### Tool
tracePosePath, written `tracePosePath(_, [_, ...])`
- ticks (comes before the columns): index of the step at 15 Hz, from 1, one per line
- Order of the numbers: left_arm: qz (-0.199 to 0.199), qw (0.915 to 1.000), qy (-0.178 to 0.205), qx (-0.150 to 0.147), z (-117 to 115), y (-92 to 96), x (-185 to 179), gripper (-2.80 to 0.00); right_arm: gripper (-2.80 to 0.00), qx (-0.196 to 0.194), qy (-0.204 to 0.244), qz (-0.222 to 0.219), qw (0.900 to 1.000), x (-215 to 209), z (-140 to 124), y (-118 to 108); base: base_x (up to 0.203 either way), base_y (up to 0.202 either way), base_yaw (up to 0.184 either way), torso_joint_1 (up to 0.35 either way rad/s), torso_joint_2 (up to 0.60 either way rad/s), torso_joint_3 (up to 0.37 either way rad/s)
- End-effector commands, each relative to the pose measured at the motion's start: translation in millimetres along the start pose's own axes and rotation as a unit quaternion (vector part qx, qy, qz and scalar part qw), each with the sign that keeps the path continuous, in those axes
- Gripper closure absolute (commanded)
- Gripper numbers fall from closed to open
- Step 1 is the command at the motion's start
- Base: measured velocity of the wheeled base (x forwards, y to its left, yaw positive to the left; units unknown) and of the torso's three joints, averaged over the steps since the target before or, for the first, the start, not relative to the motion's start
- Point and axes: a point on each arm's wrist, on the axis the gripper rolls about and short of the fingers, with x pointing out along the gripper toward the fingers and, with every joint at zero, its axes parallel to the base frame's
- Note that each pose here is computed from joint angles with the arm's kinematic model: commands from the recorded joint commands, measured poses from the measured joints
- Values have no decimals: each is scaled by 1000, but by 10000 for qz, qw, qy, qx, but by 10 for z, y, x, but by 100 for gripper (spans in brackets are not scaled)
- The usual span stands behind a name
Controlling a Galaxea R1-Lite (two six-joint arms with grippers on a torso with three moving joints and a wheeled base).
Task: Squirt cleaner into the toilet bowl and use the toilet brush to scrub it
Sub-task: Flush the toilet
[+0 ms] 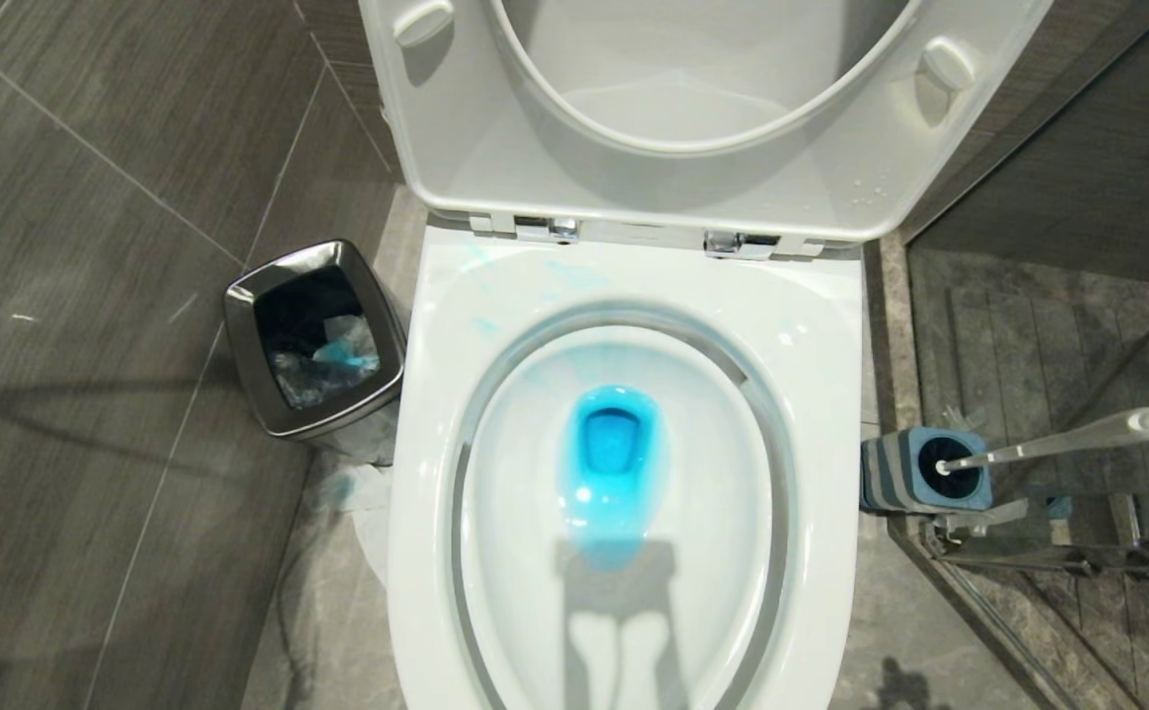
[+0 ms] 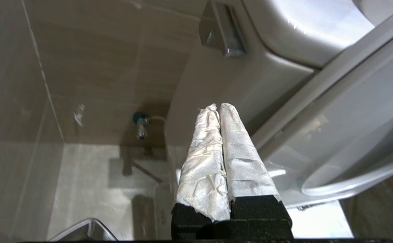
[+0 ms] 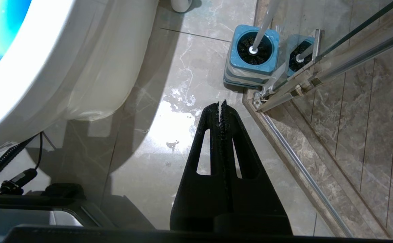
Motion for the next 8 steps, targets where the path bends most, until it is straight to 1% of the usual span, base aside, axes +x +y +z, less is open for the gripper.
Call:
tracePosePath(1, [-32,9989,-311,347,-7,30,134,0,0,0,7,3,10000,1,0,0,0,0,0,0,0,0])
tracePosePath(2, [-91,9971,-516,552,-18,23,192,0,0,0,7,3,10000,1,0,0,0,0,0,0,0,0])
tracePosePath(3, [-236,9952,-707,639,-30,-34,242,0,0,0,7,3,10000,1,0,0,0,0,0,0,0,0])
tracePosePath(6, [-460,9890,-1219,698,-59,-109,358,0,0,0,7,3,10000,1,0,0,0,0,0,0,0,0])
tracePosePath(8, [-490,9864,-1397,710,-117,-106,436,0,0,0,7,3,10000,1,0,0,0,0,0,0,0,0])
